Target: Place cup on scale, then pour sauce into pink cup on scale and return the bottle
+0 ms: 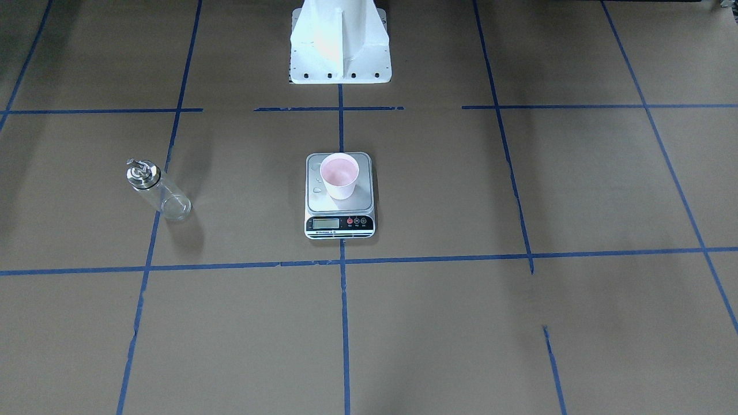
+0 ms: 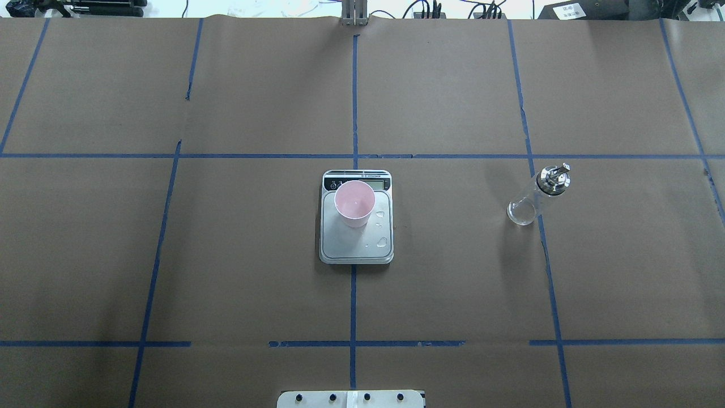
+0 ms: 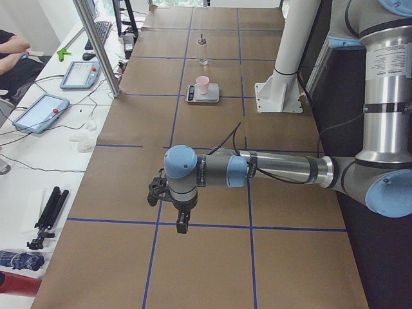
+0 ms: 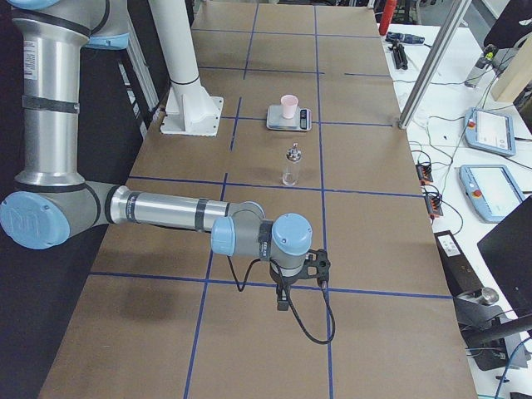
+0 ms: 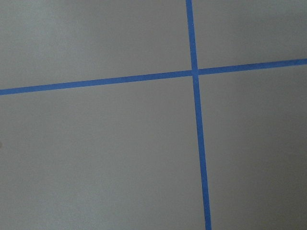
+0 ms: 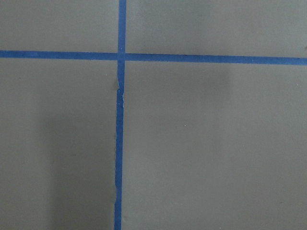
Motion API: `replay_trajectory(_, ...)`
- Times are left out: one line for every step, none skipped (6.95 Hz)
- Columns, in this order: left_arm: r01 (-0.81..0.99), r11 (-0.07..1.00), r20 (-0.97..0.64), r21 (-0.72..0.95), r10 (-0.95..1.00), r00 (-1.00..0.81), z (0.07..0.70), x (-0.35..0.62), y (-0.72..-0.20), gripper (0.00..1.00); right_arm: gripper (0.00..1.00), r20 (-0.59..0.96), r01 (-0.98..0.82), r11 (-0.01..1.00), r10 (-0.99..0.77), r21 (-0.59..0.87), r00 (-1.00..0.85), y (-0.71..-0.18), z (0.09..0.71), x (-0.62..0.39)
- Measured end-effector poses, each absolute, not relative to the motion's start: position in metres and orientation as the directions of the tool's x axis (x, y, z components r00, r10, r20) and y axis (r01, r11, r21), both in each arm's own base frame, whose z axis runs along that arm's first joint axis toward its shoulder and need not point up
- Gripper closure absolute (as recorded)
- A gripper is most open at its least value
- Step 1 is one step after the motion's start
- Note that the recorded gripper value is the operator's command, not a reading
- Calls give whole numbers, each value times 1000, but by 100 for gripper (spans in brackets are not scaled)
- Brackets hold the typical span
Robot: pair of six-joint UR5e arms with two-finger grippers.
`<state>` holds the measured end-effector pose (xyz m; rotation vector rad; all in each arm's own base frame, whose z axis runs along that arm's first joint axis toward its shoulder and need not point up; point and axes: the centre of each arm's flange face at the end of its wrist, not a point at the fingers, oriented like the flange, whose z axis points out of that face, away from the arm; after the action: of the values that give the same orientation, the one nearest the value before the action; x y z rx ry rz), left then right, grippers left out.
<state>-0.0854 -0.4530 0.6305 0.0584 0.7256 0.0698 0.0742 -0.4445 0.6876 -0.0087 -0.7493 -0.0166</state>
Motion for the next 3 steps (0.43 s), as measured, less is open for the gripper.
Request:
replay_trajectory(-44, 996, -661, 75, 82, 746, 632, -85, -453, 0, 0, 682, 18, 1000, -13, 0, 731, -445, 687, 74)
replay_trajectory(-44, 996, -661, 73, 82, 746, 633, -85, -453, 0, 0, 683, 18, 1000, -14, 1, 731, -445, 687, 74)
replay_trajectory(-45, 996, -662, 72, 81, 745, 633, -85, -453, 0, 0, 683, 18, 1000, -14, 1, 730, -445, 687, 74)
